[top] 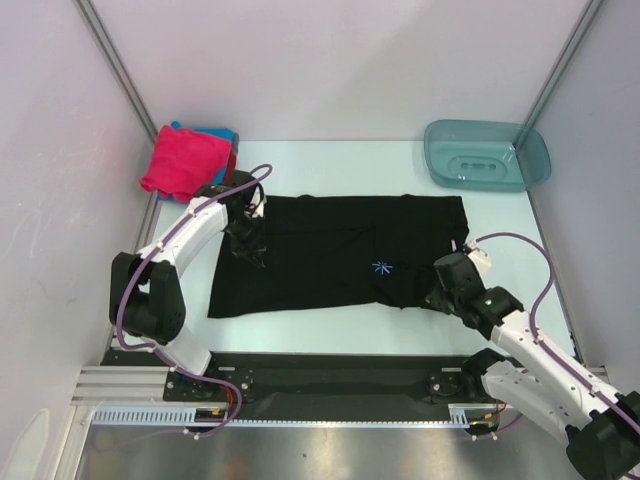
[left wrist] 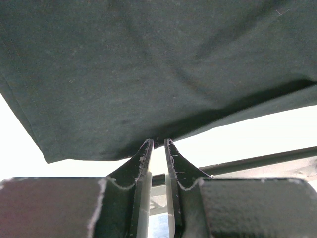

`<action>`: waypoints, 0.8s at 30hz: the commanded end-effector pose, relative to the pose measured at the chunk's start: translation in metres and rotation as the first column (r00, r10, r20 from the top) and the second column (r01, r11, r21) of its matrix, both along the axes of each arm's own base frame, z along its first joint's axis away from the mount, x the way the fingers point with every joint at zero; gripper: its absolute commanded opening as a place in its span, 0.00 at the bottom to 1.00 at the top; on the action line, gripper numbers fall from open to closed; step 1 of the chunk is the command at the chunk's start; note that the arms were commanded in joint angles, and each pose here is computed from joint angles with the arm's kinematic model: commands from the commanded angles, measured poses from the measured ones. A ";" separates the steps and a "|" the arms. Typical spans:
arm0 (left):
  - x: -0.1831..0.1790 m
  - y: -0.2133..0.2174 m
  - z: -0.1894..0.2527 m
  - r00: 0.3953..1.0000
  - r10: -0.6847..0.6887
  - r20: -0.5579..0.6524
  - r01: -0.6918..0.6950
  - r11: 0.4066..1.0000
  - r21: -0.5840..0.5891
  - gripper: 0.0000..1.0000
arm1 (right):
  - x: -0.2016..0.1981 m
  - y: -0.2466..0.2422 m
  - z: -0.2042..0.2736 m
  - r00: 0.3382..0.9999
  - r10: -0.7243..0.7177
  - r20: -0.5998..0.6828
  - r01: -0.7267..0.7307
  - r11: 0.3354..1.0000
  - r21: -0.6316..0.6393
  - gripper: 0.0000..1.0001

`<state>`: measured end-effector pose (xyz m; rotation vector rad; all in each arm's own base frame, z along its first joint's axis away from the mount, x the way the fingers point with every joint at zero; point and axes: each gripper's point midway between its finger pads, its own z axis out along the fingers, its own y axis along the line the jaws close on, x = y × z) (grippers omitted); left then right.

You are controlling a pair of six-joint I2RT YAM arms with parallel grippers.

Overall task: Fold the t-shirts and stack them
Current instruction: Fold the tshirt

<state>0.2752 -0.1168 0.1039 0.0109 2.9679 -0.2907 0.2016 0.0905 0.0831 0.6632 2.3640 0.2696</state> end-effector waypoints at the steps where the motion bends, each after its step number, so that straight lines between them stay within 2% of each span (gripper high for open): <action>1: 0.008 -0.002 0.007 0.999 -0.018 0.038 0.019 1.000 -0.022 0.20 | 0.012 -0.002 0.030 0.997 -0.003 0.075 0.004 1.000 -0.012 0.00; 10: 0.008 -0.003 0.007 0.999 -0.020 0.036 0.021 0.999 -0.024 0.20 | 0.041 -0.009 0.073 0.987 -0.005 0.164 0.013 0.999 -0.047 0.00; 15: 0.008 -0.003 0.006 0.999 -0.020 0.034 0.021 0.999 -0.025 0.19 | 0.049 -0.009 0.075 0.990 0.002 0.143 0.004 0.999 -0.038 0.01; 17: 0.009 -0.003 0.006 0.999 -0.020 0.034 0.021 0.999 -0.025 0.19 | 0.042 -0.007 0.065 0.994 0.001 0.109 0.002 1.000 -0.021 0.17; 19: 0.008 -0.003 0.005 0.999 -0.020 0.031 0.021 0.999 -0.024 0.19 | 0.033 -0.008 0.056 0.996 -0.003 0.090 0.005 1.000 -0.017 0.21; 20: 0.008 -0.003 0.005 0.999 -0.021 0.028 0.022 0.999 -0.026 0.19 | 0.026 -0.009 0.046 0.998 -0.017 0.067 0.017 1.000 -0.008 0.30; 24: 0.008 -0.003 0.004 0.999 -0.022 0.028 0.023 0.999 -0.026 0.19 | 0.009 -0.012 0.033 0.998 -0.043 0.049 0.042 0.999 0.030 0.41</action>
